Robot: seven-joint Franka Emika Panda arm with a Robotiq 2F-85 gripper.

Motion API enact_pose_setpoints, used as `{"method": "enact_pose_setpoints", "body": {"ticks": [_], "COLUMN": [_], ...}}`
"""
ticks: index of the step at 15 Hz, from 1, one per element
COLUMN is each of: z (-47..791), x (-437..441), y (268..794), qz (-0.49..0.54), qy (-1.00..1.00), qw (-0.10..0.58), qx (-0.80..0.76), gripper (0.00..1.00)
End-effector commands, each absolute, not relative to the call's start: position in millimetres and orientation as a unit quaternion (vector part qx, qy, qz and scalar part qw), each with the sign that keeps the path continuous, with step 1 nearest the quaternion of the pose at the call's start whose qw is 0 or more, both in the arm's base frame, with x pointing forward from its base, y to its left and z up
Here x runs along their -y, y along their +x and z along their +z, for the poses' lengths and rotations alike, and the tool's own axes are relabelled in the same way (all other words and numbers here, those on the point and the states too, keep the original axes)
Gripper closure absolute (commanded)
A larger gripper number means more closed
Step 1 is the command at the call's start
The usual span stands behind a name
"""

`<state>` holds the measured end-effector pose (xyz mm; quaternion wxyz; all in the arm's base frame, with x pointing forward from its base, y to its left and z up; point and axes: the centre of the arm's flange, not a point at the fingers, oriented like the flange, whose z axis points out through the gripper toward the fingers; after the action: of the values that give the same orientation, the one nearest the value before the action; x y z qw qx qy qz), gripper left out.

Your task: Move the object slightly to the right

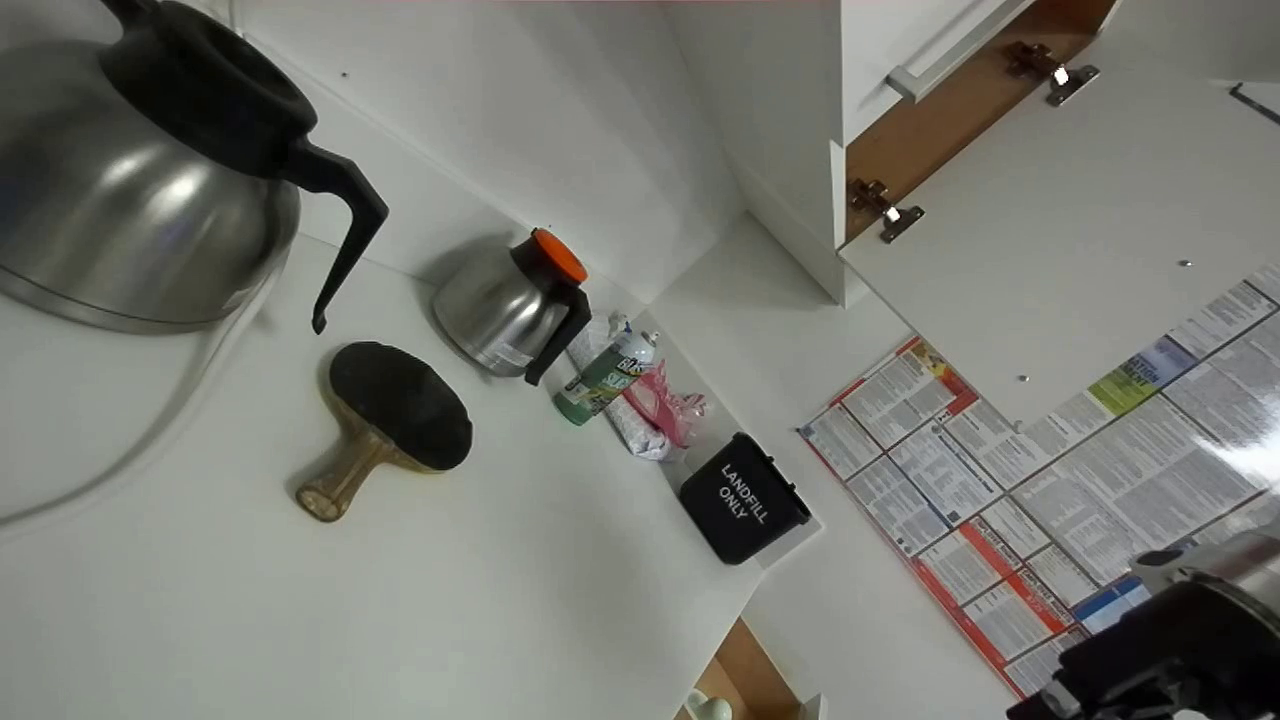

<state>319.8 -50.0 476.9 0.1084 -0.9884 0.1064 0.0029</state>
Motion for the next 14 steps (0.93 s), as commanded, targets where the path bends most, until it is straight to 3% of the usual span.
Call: {"method": "enact_pose_setpoints", "body": {"ticks": [1,14], "z": [477,428], "x": [48,-35], "y": [323,453], "qz": [0.001,-0.161], "qy": [-0.989,-0.979], "qw": [0.106,0.043], "qx": [-0.105,-0.119], "gripper": [0.0,0.0]}}
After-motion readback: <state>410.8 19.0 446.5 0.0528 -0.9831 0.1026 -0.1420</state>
